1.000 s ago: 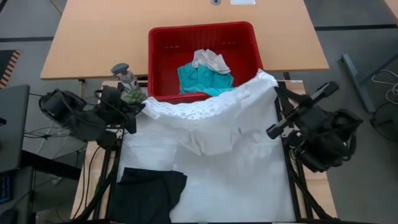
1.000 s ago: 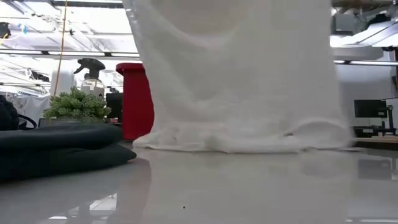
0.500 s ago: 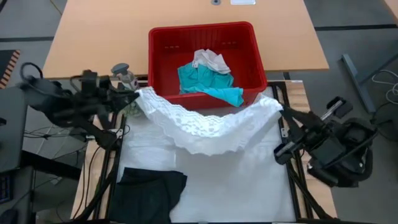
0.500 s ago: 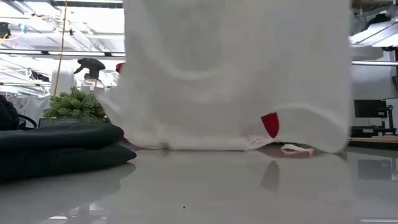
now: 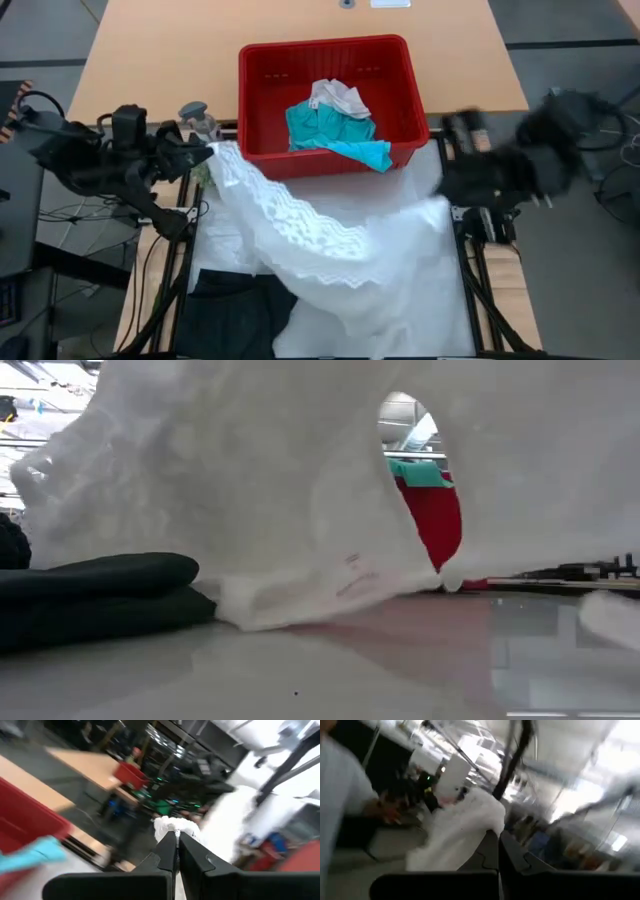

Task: Fold Laundry from Bin
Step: Fold the white dress

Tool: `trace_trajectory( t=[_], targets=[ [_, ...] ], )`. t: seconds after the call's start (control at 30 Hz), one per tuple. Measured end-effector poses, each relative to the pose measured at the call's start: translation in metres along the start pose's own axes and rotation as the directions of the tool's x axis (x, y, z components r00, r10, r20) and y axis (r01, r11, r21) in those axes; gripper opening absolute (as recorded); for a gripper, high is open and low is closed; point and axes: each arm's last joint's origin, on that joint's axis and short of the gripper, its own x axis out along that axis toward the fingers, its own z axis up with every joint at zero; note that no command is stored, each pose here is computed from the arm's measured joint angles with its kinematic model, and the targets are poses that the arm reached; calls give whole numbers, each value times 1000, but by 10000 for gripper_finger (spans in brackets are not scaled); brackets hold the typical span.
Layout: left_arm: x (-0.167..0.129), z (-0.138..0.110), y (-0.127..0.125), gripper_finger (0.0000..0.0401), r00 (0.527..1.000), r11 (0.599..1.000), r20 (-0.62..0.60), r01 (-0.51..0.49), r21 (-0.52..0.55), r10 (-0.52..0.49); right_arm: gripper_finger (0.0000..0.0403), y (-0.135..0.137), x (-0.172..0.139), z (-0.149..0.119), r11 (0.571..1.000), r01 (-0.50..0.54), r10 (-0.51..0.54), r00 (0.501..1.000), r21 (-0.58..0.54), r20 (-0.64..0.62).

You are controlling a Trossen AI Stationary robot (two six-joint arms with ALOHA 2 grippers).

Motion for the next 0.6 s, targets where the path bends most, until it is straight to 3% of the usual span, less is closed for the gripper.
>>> trace_trajectory(
  t=[0.07,0.17,0.3,0.43,0.6],
  targets=[
    [2,-3,-2,0,999,997,-22,23,-74,-25,19,0,6,-13,991,44,-32,995,128,-90],
    [7,-12,-8,0,994,989,-80,70,-130,-80,19,20,18,-31,976,44,6,973,214,-229],
    [18,-29,-19,0,985,990,-141,83,-116,-100,19,48,27,-46,967,53,33,944,251,-329],
    [34,-52,-36,0,978,991,-171,114,-62,-124,19,69,29,-51,950,217,-104,900,226,-424],
    [45,-64,-67,0,936,937,-112,314,-153,-333,19,90,24,-24,939,261,-176,923,223,-342]
  ],
)
